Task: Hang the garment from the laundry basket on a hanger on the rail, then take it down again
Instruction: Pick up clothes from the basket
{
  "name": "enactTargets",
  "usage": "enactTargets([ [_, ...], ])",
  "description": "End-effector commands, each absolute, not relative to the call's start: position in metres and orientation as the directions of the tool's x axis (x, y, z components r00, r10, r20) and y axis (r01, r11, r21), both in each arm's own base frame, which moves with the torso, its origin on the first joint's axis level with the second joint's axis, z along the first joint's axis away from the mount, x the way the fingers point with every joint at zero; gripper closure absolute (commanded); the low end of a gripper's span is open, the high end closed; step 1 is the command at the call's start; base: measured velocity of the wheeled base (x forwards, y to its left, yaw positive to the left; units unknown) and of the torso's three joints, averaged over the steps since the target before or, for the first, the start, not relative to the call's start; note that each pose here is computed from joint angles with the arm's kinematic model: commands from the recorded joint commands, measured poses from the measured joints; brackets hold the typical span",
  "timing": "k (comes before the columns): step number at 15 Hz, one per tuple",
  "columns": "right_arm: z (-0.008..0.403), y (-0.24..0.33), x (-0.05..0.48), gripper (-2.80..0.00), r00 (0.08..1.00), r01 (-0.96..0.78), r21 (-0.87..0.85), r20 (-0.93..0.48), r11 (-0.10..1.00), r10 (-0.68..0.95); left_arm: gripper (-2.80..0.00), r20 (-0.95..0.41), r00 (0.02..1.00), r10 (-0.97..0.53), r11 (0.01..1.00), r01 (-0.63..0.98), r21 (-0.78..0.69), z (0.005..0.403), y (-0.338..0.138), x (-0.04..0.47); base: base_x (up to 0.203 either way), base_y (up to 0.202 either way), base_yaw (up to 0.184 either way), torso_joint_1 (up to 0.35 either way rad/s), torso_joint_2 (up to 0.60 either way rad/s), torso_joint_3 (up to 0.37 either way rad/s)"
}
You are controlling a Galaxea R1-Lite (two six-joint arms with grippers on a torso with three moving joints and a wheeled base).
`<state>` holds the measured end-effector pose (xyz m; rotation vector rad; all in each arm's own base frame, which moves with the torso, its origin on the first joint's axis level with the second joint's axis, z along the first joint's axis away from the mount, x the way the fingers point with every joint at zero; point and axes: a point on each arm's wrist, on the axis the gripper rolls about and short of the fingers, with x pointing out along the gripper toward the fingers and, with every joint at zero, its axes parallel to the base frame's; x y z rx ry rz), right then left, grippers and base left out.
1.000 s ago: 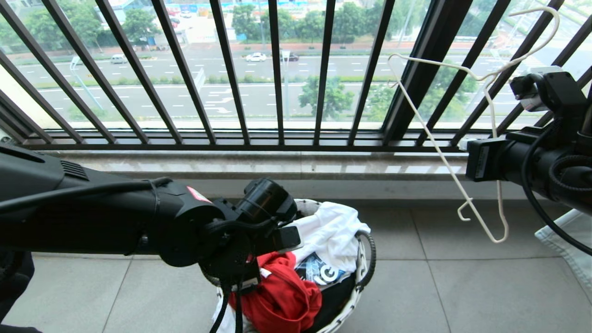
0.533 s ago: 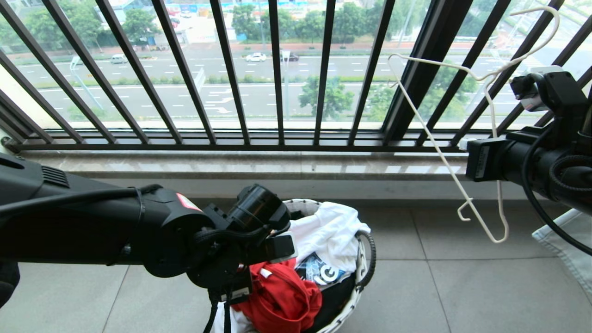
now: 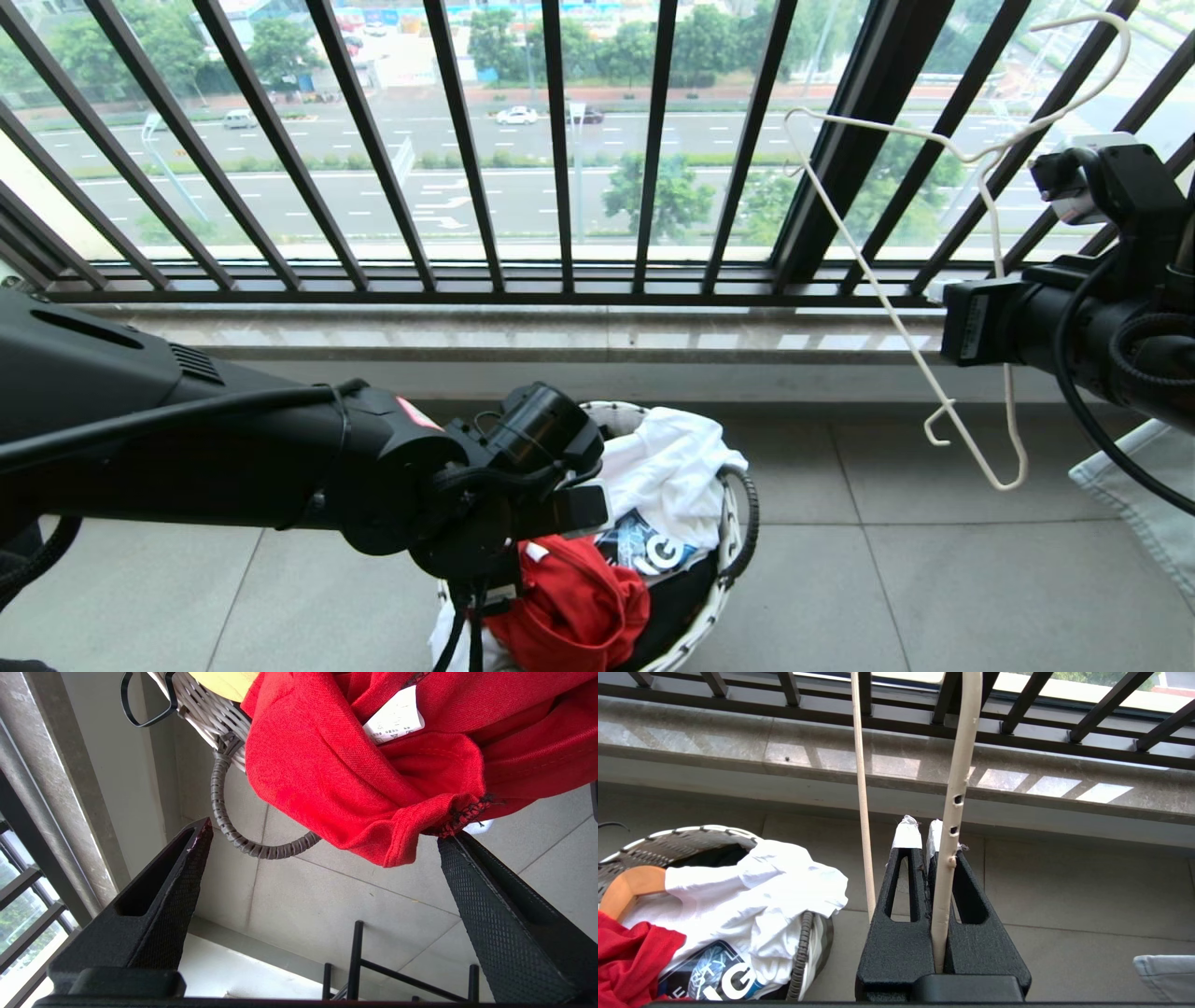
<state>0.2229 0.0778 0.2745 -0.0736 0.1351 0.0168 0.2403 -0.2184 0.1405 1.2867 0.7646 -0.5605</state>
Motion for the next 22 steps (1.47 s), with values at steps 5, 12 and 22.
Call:
enactTargets([
  [5,0.275,0.078,0.223,0.0,0.991,-0.02,-0.071,-0.133,0.997,0.01,-2.8,-0.786,0.618,0.026,0.171,0.772,0.612,0.137,-0.22,0.227,0.0,0.0,0.0,0.0,0.0,0.0],
  [12,0.275,0.078,0.223,0.0,0.991,-0.02,-0.071,-0.133,0.997,0.01,-2.8,-0.801,0.597,0.048,0.155,0.787,0.597,0.123,-0.224,0.231,0.0,0.0,0.0,0.0,0.0,0.0],
  [22,0.274,0.078,0.224,0.0,0.991,-0.02,-0.072,-0.136,0.997,0.01,0.0,-0.809,0.584,0.07,0.156,0.794,0.587,0.113,-0.226,0.238,0.0,0.0,0.0,0.0,0.0,0.0],
])
